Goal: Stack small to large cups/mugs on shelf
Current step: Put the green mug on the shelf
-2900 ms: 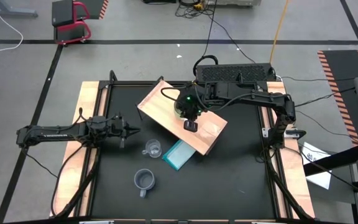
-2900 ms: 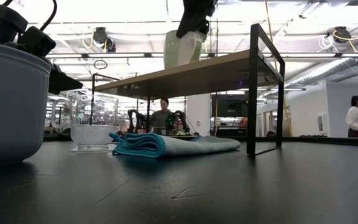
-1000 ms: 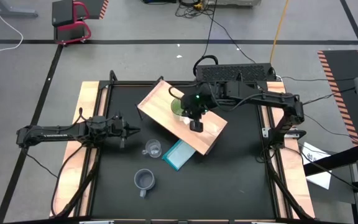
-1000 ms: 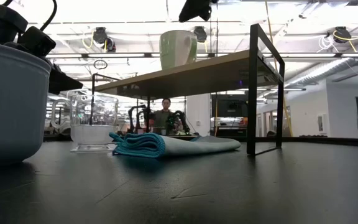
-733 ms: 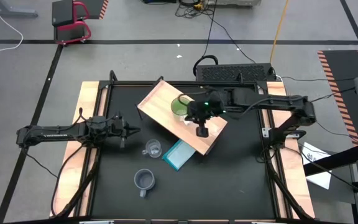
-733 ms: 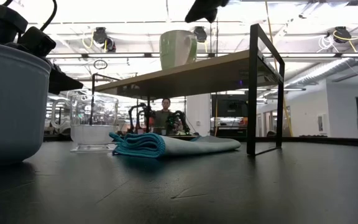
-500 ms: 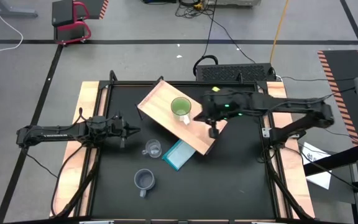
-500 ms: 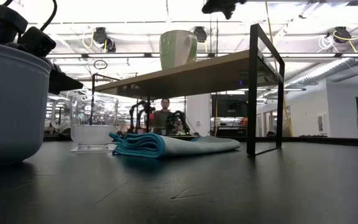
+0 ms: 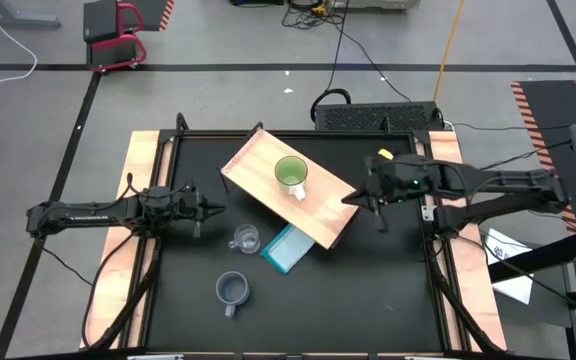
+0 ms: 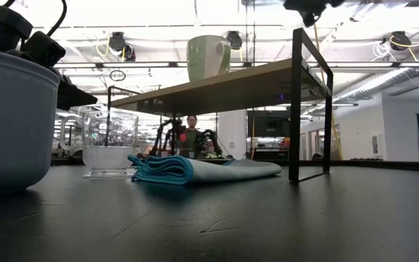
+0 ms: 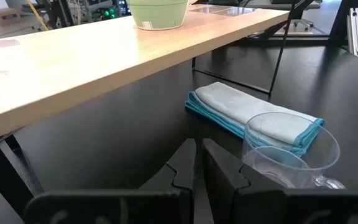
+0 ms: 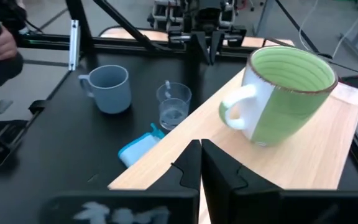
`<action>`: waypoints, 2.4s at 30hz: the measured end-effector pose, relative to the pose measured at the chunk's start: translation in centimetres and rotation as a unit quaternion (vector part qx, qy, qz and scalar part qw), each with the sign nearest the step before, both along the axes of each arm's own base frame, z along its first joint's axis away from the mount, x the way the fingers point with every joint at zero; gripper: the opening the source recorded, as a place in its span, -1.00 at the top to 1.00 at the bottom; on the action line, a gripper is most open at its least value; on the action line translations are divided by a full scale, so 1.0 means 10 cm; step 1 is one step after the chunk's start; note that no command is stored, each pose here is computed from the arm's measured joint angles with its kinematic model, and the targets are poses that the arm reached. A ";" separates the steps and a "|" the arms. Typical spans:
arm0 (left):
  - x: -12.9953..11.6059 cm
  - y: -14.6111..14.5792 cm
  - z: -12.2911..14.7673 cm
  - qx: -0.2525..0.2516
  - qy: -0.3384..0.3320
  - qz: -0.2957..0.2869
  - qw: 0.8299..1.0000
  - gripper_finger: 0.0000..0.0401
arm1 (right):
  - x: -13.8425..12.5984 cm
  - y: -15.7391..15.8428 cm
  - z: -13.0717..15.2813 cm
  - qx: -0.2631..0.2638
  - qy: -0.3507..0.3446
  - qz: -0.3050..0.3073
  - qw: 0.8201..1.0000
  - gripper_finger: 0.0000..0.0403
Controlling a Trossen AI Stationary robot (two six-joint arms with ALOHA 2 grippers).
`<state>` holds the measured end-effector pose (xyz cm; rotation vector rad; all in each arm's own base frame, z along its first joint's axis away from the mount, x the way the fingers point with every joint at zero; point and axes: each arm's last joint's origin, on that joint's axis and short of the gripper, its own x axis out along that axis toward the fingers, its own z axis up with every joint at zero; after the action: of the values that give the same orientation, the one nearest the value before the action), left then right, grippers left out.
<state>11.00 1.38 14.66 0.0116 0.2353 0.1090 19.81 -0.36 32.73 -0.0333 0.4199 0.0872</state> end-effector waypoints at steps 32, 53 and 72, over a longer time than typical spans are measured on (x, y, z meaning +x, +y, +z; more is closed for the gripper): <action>0.00 0.00 0.00 0.007 0.001 -0.002 1.000 0.85 | -0.49 0.22 -1.02 0.019 -0.071 0.058 0.996 1.00; 0.00 0.00 0.00 0.000 0.000 0.000 1.000 0.85 | -0.60 0.21 -1.25 0.018 -0.110 0.062 0.992 1.00; 0.00 0.00 0.00 0.009 0.000 -0.002 1.000 0.85 | -0.82 0.25 -1.51 0.030 -0.196 0.168 0.966 1.00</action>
<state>11.00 1.38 14.67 0.0301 0.2350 0.1069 11.61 2.10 17.60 -0.0597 0.0116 0.4205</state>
